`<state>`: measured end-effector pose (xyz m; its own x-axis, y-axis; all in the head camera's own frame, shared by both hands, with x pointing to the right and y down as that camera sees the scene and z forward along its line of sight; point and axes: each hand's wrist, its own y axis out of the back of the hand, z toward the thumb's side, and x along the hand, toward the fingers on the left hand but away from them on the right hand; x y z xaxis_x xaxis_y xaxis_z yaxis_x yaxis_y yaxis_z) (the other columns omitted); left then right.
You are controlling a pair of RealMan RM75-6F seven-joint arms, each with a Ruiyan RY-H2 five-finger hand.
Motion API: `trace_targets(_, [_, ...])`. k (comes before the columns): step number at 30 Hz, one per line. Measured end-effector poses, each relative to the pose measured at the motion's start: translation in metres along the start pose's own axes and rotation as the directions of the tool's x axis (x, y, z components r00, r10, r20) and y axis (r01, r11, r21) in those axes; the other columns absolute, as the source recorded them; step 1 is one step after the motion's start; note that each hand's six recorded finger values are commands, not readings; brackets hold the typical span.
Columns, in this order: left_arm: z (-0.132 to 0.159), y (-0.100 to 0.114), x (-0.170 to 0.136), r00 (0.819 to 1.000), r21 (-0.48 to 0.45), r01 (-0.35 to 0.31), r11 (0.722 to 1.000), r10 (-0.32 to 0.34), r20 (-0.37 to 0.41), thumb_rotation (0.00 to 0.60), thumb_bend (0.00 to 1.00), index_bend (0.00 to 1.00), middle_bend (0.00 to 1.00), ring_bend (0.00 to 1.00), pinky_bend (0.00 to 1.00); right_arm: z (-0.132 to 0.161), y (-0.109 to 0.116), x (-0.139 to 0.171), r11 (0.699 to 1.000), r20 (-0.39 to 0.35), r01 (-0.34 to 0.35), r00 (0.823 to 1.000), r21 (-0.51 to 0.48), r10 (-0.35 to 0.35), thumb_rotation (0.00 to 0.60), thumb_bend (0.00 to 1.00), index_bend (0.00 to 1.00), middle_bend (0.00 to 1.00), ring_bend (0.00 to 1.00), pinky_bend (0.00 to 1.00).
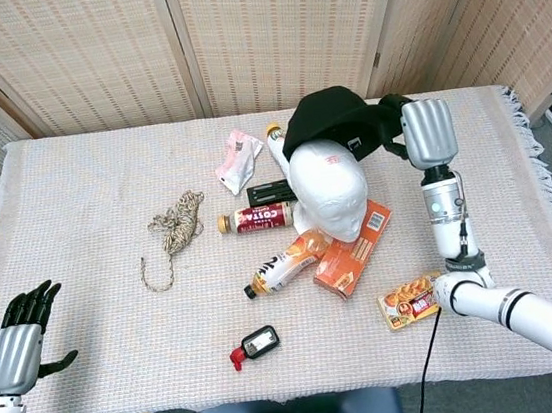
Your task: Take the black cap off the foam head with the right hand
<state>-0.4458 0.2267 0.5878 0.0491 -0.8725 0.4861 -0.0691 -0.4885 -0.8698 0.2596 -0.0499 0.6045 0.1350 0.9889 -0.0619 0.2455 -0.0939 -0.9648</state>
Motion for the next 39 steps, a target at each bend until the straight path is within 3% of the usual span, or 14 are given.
trace_targets(14, [0.008, 0.001, 0.0, 1.0, -0.009, -0.004, 1.0, 0.004, 0.027, 0.6, 0.09, 0.08, 0.08, 0.11, 0.13, -0.07, 0.021, 0.016, 0.979, 0.057, -0.033, 0.998, 0.201, 0.022, 0.6, 0.75, 0.78, 0.73, 1.0, 1.0])
trace_targets(20, [0.007, 0.0, -0.002, 1.0, -0.011, 0.002, 1.0, -0.001, 0.027, 0.6, 0.09, 0.08, 0.08, 0.11, 0.13, -0.097, 0.019, 0.049, 0.964, 0.067, -0.125, 0.991, 0.233, 0.112, 0.6, 0.75, 0.78, 0.73, 1.0, 1.0])
trace_targets(27, [0.008, 0.002, -0.005, 1.0, -0.016, 0.0, 1.0, 0.001, 0.028, 0.6, 0.09, 0.08, 0.08, 0.11, 0.13, -0.115, 0.013, 0.091, 0.93, 0.058, -0.255, 0.967, 0.265, 0.248, 0.6, 0.75, 0.78, 0.73, 1.0, 1.0])
trace_targets(32, [0.01, 0.002, -0.006, 0.999, -0.019, 0.002, 1.0, -0.001, 0.034, 0.6, 0.1, 0.08, 0.08, 0.11, 0.13, -0.12, 0.003, 0.105, 0.907, 0.067, -0.312, 0.95, 0.282, 0.305, 0.6, 0.74, 0.74, 0.73, 0.97, 1.0])
trace_targets(34, [0.011, 0.001, -0.006, 0.999, -0.02, 0.004, 1.0, -0.003, 0.036, 0.6, 0.09, 0.08, 0.08, 0.11, 0.13, -0.121, -0.005, 0.111, 0.895, 0.076, -0.339, 0.94, 0.289, 0.332, 0.6, 0.7, 0.69, 0.7, 0.91, 1.0])
trace_targets(36, [0.011, 0.001, -0.006, 0.999, -0.019, 0.006, 1.0, -0.005, 0.037, 0.6, 0.09, 0.08, 0.08, 0.11, 0.13, -0.121, -0.015, 0.116, 0.887, 0.085, -0.364, 0.931, 0.285, 0.355, 0.6, 0.58, 0.62, 0.66, 0.83, 1.0])
trace_targets(37, [0.012, 0.001, -0.006, 0.999, -0.018, 0.007, 1.0, -0.006, 0.036, 0.6, 0.09, 0.08, 0.08, 0.11, 0.13, -0.12, -0.02, 0.118, 0.884, 0.088, -0.374, 0.927, 0.281, 0.364, 0.6, 0.48, 0.58, 0.63, 0.77, 0.99])
trace_targets(38, [0.011, 0.001, -0.006, 0.999, -0.017, 0.007, 1.0, -0.006, 0.036, 0.6, 0.09, 0.08, 0.08, 0.11, 0.13, -0.119, -0.024, 0.12, 0.88, 0.091, -0.385, 0.922, 0.278, 0.375, 0.6, 0.32, 0.51, 0.58, 0.69, 0.92])
trace_targets(39, [0.011, 0.001, -0.006, 0.999, -0.017, 0.007, 1.0, -0.006, 0.035, 0.6, 0.09, 0.08, 0.08, 0.11, 0.13, -0.119, -0.03, 0.123, 0.874, 0.096, -0.402, 0.916, 0.273, 0.391, 0.6, 0.23, 0.47, 0.54, 0.63, 0.85])
